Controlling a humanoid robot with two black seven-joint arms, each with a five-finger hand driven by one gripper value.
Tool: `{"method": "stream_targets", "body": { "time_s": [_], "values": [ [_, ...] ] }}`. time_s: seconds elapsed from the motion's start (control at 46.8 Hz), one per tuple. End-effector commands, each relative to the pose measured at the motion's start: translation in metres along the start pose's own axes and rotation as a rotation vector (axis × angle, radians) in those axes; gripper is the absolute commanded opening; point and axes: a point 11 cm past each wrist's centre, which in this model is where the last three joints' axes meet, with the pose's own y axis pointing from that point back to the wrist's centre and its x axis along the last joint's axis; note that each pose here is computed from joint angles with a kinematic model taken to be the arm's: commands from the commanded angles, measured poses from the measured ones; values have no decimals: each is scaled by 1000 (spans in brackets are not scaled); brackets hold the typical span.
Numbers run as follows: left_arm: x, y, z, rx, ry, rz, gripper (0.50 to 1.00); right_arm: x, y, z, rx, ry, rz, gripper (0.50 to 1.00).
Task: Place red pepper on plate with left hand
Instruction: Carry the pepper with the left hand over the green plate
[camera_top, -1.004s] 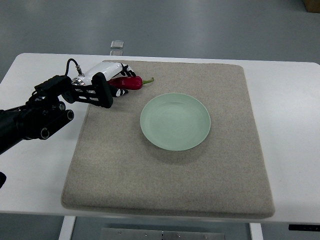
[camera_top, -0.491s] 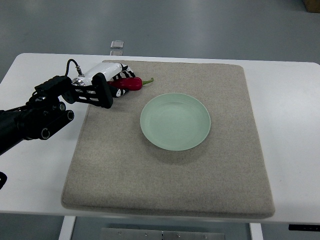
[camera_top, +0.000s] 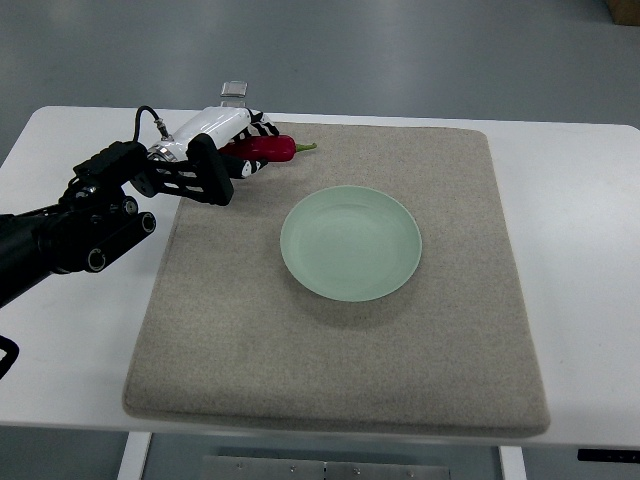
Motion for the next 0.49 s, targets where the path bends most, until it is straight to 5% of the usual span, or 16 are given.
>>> {"method": "stream_targets", "body": {
  "time_s": [0.0,0.256,0.47],
  "values": [
    [5,-5,19,-58,4,9,500,0,0,1,-1,-1,-1,928],
    [4,-10,80,-269,-21,-10,500,0,0,1,-1,0,1,928],
    [-21,-3,98,-347,-101,-92,500,0,0,0,1,1,-1,928]
  ]
}}
